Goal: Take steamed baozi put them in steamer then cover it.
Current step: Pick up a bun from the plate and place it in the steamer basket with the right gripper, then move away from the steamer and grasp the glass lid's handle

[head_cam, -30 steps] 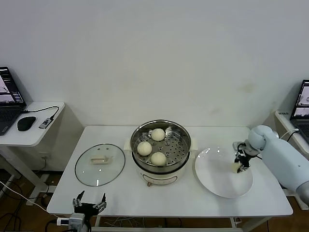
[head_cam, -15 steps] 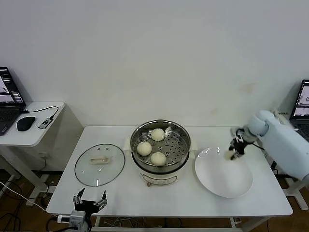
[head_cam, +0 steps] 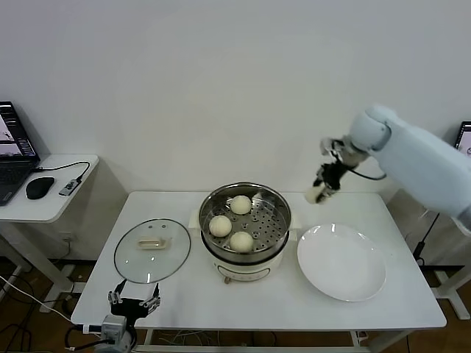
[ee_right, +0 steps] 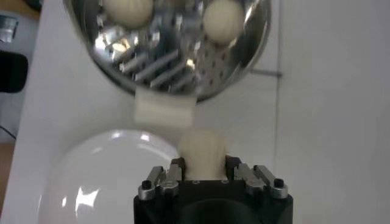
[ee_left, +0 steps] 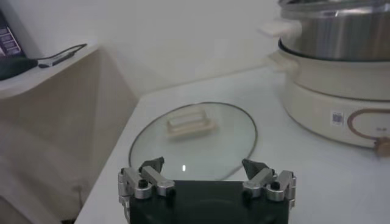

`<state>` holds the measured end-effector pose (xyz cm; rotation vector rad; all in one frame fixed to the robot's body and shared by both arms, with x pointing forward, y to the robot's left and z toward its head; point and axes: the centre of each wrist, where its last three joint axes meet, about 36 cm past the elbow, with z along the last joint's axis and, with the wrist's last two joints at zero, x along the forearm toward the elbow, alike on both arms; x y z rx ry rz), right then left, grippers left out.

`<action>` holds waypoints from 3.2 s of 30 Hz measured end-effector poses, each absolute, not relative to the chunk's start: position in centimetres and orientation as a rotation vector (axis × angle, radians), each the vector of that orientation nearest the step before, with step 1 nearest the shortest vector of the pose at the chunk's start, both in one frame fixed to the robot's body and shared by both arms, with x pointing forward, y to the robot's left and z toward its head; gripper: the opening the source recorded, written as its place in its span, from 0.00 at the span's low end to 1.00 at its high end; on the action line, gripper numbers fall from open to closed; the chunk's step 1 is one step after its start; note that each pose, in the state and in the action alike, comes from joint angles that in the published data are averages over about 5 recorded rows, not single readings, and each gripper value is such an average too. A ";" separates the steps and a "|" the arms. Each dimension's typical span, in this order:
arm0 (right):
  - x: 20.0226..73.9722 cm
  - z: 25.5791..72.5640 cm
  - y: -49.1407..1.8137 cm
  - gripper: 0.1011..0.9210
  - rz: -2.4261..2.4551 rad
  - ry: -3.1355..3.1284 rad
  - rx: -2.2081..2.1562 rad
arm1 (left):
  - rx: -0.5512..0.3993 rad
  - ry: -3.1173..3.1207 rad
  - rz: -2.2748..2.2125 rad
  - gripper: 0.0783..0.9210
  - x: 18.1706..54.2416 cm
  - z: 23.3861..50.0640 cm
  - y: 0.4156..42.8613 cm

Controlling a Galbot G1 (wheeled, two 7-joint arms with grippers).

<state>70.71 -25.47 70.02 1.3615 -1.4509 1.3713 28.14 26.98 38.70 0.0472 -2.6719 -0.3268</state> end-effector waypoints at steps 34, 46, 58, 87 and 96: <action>71.0 62.6 -12.0 0.40 1.430 -1.212 1.429 | 0.039 -2.681 -0.313 0.88 28.0 39.0 27.0; 71.2 60.1 -11.7 0.41 1.431 -1.191 1.414 | 0.036 -2.677 -0.310 0.88 28.1 38.8 27.0; 71.2 60.0 -12.1 0.78 1.430 -1.198 1.411 | 0.030 -2.679 -0.301 0.88 28.0 38.9 26.7; 65.7 67.8 -27.1 0.88 1.195 -2.047 1.375 | 0.032 -2.750 -0.235 0.88 28.4 39.6 26.0; 58.6 65.3 -34.8 0.88 0.966 -2.590 1.145 | 0.065 -2.800 -0.208 0.88 29.4 39.7 26.7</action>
